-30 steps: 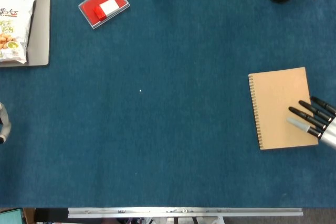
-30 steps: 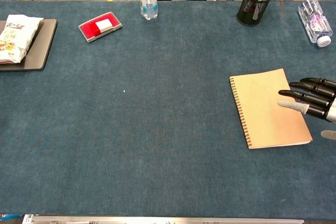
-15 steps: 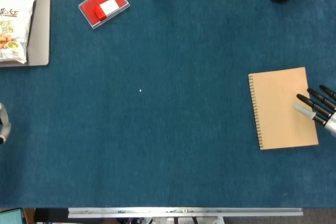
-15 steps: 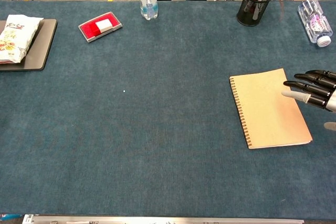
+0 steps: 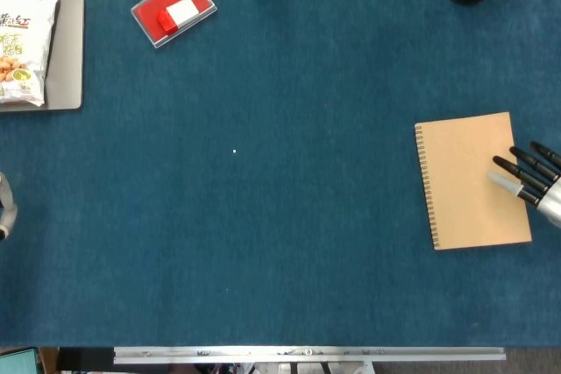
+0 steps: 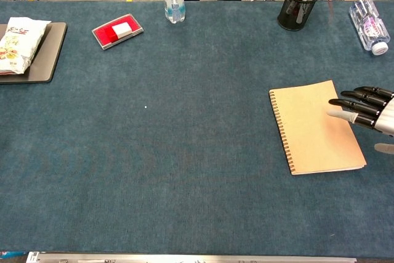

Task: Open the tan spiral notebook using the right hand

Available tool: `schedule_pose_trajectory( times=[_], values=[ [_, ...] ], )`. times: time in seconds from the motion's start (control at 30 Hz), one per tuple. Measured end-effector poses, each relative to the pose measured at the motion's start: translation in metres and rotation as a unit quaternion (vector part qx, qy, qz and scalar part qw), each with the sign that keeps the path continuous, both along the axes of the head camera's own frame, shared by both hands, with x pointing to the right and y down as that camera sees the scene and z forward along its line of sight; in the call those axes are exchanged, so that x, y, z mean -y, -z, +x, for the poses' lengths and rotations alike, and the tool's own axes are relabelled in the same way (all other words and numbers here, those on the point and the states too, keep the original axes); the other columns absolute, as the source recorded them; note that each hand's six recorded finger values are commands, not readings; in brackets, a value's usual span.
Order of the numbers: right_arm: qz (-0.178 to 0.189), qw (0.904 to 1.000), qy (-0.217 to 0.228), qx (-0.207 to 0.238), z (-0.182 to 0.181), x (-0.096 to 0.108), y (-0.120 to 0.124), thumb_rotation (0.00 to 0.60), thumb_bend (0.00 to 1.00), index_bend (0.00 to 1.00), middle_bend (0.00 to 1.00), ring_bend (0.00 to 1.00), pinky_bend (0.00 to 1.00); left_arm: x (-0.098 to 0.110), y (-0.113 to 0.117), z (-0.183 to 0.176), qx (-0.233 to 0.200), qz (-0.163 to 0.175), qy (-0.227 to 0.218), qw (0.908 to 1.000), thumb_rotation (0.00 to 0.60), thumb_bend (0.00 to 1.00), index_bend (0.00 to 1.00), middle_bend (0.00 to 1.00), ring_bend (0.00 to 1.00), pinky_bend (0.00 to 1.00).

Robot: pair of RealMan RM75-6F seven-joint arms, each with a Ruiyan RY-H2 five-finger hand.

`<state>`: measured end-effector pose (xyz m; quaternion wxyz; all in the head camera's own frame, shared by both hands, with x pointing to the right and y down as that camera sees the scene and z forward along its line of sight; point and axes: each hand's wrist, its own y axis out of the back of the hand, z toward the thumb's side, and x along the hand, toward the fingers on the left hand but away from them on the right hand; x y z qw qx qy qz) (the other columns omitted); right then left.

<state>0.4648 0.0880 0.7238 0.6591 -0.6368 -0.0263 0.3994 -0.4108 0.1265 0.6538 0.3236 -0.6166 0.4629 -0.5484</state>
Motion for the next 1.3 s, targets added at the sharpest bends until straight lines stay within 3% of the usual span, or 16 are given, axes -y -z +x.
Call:
schedule_pose_trajectory(
  times=[0.5,1.3],
  values=[
    [-0.001,1.0000,-0.004,-0.005,0.002,0.001,-0.003,0.600,0.21,0.00,0.06,0.00,0.14,0.000,0.001,-0.001,0.001,0.002,0.002,1.0000,0.600,0.30,0.66,0.61,0.57,0.72],
    [-0.014,0.9998,-0.009,-0.007,0.001,-0.002,-0.014,0.600,0.21,0.00,0.06,0.00,0.14,0.000,0.000,-0.002,0.003,-0.001,0.002,1.0000,0.600,0.30,0.66,0.61,0.57,0.72]
  ],
)
